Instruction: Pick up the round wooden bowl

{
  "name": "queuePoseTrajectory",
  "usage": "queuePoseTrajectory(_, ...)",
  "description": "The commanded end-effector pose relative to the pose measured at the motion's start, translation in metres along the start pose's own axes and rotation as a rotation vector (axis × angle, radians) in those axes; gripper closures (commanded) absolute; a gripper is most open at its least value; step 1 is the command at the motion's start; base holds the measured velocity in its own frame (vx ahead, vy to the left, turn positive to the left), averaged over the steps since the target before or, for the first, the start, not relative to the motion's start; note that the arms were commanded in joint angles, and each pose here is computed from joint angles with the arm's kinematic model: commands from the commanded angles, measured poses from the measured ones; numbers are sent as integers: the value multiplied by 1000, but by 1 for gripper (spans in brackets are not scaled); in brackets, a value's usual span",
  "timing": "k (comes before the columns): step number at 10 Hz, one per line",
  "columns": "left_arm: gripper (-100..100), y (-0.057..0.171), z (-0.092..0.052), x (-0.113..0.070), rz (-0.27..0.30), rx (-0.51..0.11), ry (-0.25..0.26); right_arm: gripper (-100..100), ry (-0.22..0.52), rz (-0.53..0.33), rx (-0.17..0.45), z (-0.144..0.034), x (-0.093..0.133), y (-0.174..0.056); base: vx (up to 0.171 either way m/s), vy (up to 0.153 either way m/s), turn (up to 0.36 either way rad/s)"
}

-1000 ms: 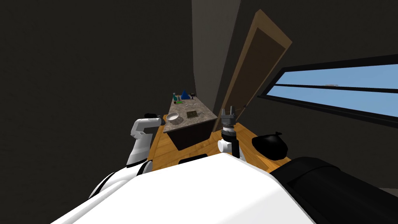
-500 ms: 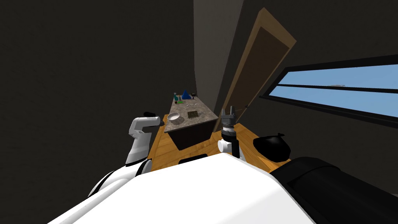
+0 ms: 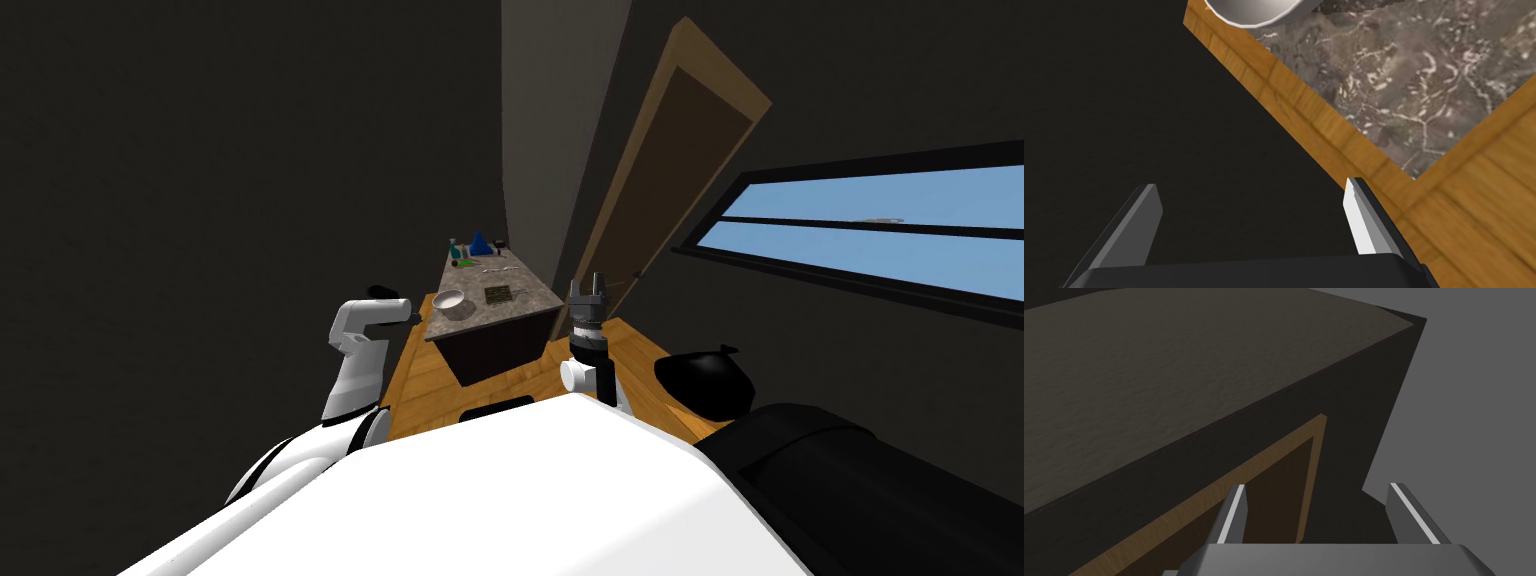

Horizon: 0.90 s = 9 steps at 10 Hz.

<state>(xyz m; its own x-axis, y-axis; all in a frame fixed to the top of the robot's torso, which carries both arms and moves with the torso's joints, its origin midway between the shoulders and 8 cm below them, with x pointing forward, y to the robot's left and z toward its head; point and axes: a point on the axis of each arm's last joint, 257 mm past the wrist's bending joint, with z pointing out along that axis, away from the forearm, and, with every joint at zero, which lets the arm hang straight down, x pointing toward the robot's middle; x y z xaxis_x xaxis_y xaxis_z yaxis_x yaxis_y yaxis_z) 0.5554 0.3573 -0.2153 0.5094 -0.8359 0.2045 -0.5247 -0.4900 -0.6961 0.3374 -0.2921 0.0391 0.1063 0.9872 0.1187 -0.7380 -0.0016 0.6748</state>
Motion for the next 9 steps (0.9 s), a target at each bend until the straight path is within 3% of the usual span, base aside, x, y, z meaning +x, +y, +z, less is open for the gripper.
queuePoseTrajectory(1, -100, 0, 0, 0, 0, 0, 0, 0, 0, 0, 0, 0, 0, 0, -15, -15, -49)
queuePoseTrajectory(7, -100, 0, 0, 0, 0, 0, 0, 0, 0, 0, 0, 0, 0, 0, 1, 1, 2)
queuePoseTrajectory(9, -100, 4, -4, 3, -31, -34, -3, 0, 0, 0, 0, 0, 0, 0, 14, 14, 47)
